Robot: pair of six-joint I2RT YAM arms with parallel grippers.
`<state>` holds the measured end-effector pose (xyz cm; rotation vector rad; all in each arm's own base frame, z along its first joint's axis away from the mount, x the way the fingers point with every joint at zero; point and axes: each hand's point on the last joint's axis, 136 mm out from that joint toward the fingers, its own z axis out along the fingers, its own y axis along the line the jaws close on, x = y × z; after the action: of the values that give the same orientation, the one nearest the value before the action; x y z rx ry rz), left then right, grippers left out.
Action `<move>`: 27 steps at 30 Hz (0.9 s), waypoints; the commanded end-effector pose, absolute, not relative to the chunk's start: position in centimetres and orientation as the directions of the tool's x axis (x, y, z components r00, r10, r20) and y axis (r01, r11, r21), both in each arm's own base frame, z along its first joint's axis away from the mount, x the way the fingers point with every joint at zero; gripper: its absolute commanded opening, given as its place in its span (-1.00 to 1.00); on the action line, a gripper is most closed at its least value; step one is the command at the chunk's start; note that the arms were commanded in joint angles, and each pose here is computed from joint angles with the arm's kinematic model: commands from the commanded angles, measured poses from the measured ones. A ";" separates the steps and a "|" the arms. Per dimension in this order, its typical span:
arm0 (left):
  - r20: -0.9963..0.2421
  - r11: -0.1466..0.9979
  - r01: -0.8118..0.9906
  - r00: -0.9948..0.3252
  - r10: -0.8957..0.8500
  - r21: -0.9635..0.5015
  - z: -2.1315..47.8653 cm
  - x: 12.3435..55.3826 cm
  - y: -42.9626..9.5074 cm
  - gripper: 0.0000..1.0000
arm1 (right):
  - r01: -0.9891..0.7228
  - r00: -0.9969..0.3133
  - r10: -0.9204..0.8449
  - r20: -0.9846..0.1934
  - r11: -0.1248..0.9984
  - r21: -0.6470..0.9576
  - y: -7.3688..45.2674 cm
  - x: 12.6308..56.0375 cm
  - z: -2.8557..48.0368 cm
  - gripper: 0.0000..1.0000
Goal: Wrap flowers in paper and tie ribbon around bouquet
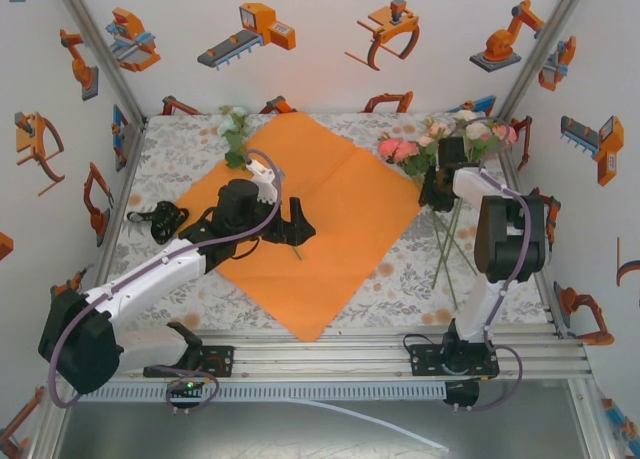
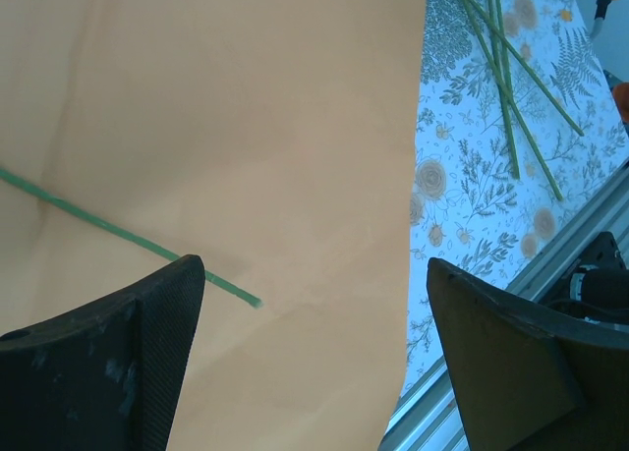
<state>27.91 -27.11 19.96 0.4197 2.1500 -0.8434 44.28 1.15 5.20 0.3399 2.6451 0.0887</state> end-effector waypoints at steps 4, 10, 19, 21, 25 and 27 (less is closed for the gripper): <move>-0.780 0.726 0.540 -0.626 0.009 -0.425 21.2 28.3 -27.2 0.73 | 0.218 -0.879 0.238 -0.413 0.971 0.095 1.1 42.0 5.0 -0.31; -0.778 0.733 0.532 -0.628 0.005 -0.425 21.0 28.3 -27.0 0.73 | 0.217 -0.889 0.230 -0.396 0.973 0.079 1.0 41.3 5.3 -0.31; -0.773 0.732 0.529 -0.634 0.004 -0.430 20.5 28.3 -27.1 0.73 | 0.250 -0.849 0.242 -0.469 0.967 0.046 -0.2 38.9 8.1 -0.03; -0.772 0.732 0.526 -0.636 0.001 -0.433 20.4 28.3 -27.1 0.73 | 0.261 -0.851 0.254 -0.459 0.964 0.049 -0.1 38.1 7.1 -0.03; -0.771 0.732 0.528 -0.636 0.005 -0.430 20.5 28.3 -27.1 0.73 | 0.260 -0.872 0.267 -0.411 0.963 0.074 0.4 37.6 4.9 -0.16; -0.773 0.733 0.528 -0.635 0.005 -0.429 20.5 28.3 -27.1 0.73 | 0.259 -0.875 0.265 -0.406 0.963 0.071 0.4 37.7 4.6 -0.29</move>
<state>28.09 -26.96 19.96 0.4097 2.1487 -0.8304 37.66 0.36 5.18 0.3578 2.6859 0.0214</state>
